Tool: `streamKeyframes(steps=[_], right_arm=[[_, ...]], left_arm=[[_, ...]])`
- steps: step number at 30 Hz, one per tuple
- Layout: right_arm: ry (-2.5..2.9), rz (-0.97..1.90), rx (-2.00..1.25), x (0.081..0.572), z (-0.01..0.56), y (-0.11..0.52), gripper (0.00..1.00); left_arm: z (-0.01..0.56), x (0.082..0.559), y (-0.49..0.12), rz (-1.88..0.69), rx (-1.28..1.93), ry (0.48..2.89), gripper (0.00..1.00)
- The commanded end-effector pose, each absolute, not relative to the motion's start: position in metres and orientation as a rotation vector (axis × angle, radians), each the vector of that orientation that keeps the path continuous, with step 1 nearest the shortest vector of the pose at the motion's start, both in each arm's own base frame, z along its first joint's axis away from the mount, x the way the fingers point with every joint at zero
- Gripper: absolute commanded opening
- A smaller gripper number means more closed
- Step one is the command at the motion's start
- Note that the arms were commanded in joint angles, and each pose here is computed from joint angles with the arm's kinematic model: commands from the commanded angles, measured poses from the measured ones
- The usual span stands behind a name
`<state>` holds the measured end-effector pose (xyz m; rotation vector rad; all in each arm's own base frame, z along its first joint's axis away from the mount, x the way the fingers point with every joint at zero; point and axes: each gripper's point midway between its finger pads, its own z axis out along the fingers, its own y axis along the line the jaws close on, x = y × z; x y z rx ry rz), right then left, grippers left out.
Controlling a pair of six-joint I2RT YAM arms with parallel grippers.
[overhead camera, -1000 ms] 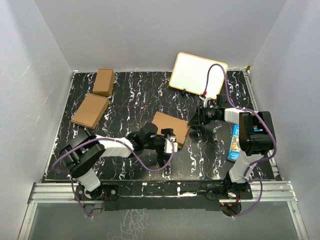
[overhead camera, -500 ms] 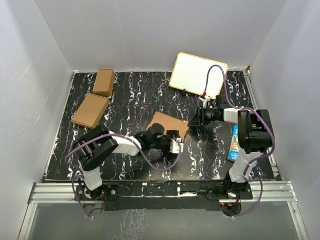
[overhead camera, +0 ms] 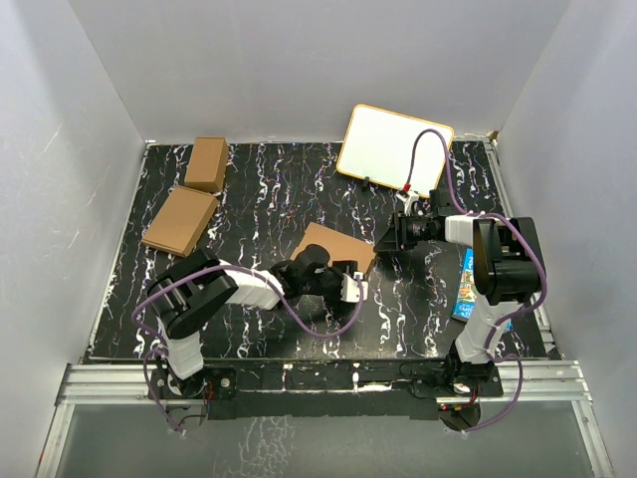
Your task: Fold the paper box
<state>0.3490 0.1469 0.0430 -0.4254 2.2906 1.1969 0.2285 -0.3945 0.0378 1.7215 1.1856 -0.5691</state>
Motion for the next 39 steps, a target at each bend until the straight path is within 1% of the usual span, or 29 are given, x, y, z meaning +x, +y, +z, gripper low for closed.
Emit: streamKeyframes(steps=[1,6,13,16,21,22,26,28,29,32,34,35,36,37,39], right_arm=[[2.219,1.205,-0.459,0.364,0.054,0.148,0.31],[2.227,1.207,-0.464,0.363,0.052,0.15,0.3],[2.234,1.208,-0.475,0.361,0.05,0.153,0.3],[2.235,1.211,-0.479,0.36,0.05,0.155,0.29],[2.239,1.213,-0.48,0.359,0.049,0.155,0.29],[2.239,1.213,-0.48,0.359,0.049,0.155,0.29],[2.237,1.213,-0.482,0.36,0.05,0.155,0.29],[2.235,1.214,-0.485,0.36,0.051,0.155,0.3],[2.231,1.214,-0.489,0.36,0.052,0.155,0.31],[2.213,1.205,-0.512,0.362,0.058,0.155,0.35],[2.199,1.201,-0.53,0.363,0.062,0.155,0.39],[2.19,1.197,-0.539,0.363,0.065,0.154,0.42],[2.18,1.19,-0.553,0.363,0.068,0.154,0.44],[2.172,1.182,-0.563,0.364,0.071,0.153,0.47],[2.15,1.156,-0.59,0.365,0.078,0.151,0.51]], left_arm=[[0.046,0.229,-0.405,-0.602,1.698,1.179,0.59],[0.046,0.229,-0.406,-0.614,1.689,1.187,0.58],[0.047,0.228,-0.409,-0.631,1.688,1.201,0.49],[0.046,0.227,-0.41,-0.642,1.688,1.212,0.42],[0.043,0.229,-0.411,-0.646,1.684,1.241,0.2],[0.043,0.23,-0.411,-0.645,1.681,1.245,0.17],[0.046,0.231,-0.412,-0.649,1.671,1.25,0.17],[0.054,0.23,-0.412,-0.659,1.65,1.254,0.22],[0.06,0.231,-0.412,-0.66,1.63,1.261,0.27],[0.081,0.23,-0.407,-0.671,1.571,1.292,0.49],[0.097,0.231,-0.401,-0.676,1.504,1.334,0.59],[0.105,0.235,-0.396,-0.681,1.447,1.371,0.66],[0.113,0.237,-0.391,-0.69,1.385,1.412,0.7],[0.121,0.24,-0.384,-0.696,1.315,1.459,0.76],[0.13,0.248,-0.366,-0.704,1.192,1.558,0.9]])
